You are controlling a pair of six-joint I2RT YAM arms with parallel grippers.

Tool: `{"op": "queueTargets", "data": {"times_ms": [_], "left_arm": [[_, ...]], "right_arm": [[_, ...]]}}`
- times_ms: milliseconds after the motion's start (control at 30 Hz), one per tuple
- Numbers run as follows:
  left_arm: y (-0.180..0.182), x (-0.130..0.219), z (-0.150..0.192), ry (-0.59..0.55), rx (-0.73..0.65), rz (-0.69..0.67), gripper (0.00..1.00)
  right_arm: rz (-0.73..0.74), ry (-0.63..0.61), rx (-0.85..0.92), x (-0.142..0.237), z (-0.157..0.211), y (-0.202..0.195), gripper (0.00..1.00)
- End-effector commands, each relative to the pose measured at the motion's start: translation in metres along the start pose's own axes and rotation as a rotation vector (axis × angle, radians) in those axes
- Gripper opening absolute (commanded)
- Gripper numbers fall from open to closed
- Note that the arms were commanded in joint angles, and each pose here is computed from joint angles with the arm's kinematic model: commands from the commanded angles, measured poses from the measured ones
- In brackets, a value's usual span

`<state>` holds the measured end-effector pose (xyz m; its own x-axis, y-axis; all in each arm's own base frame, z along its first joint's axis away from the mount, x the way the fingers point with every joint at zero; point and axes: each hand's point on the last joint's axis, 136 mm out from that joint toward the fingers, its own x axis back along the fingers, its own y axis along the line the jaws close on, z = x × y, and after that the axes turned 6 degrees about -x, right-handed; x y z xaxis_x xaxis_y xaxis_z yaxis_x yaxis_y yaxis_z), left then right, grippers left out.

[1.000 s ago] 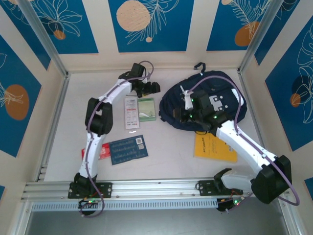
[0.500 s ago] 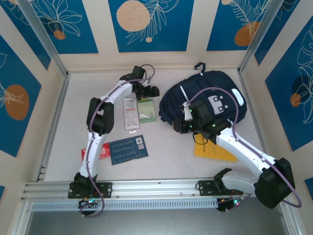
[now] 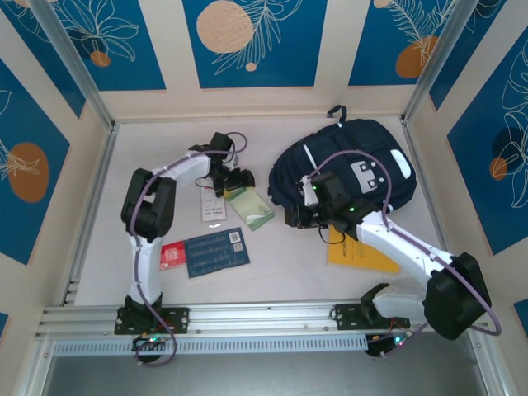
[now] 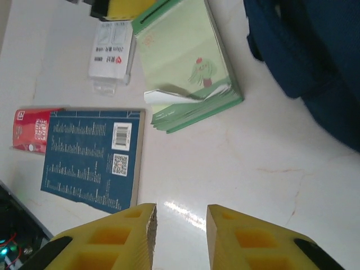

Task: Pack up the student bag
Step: Move the book to the center of the table, then pick up the book at the center of the table.

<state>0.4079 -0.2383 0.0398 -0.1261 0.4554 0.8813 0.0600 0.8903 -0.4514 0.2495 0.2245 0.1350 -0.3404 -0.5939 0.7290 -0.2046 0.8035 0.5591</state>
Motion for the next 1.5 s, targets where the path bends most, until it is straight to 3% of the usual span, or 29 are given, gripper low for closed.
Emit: {"op": "queueTargets", "data": {"times_ms": [0, 133, 267, 433, 600, 1033, 1133, 1467], "left_arm": [[-0.003, 0.011, 0.016, 0.017, 0.075, 0.051, 0.80], [-0.010, 0.001, 0.035, 0.070, 0.117, 0.136, 0.80], [-0.015, 0.001, 0.048, 0.087, 0.122, 0.163, 0.79], [-0.023, 0.009, 0.059, 0.095, 0.097, 0.177, 0.79], [-0.032, 0.009, 0.073, 0.132, 0.075, 0.200, 0.78], [-0.039, 0.009, 0.090, 0.169, 0.046, 0.234, 0.77], [-0.041, 0.010, 0.090, 0.169, 0.045, 0.244, 0.77], [-0.052, 0.016, 0.091, 0.176, 0.044, 0.295, 0.76]], "right_arm": [[-0.044, 0.096, -0.066, -0.006, 0.020, 0.007, 0.27], [-0.043, 0.107, -0.103, -0.013, 0.026, 0.003, 0.25], [-0.023, 0.120, -0.304, -0.020, 0.019, -0.018, 0.23], [-0.030, 0.130, -0.416, -0.038, 0.010, -0.020, 0.42], [0.066, 0.124, -0.591, -0.057, 0.006, -0.034, 0.45], [0.282, 0.116, -0.633, -0.094, -0.001, -0.066, 0.45], [0.319, 0.131, -0.630, -0.099, 0.005, -0.073, 0.44], [0.348, 0.140, -0.627, -0.105, 0.016, -0.085, 0.19]]}}
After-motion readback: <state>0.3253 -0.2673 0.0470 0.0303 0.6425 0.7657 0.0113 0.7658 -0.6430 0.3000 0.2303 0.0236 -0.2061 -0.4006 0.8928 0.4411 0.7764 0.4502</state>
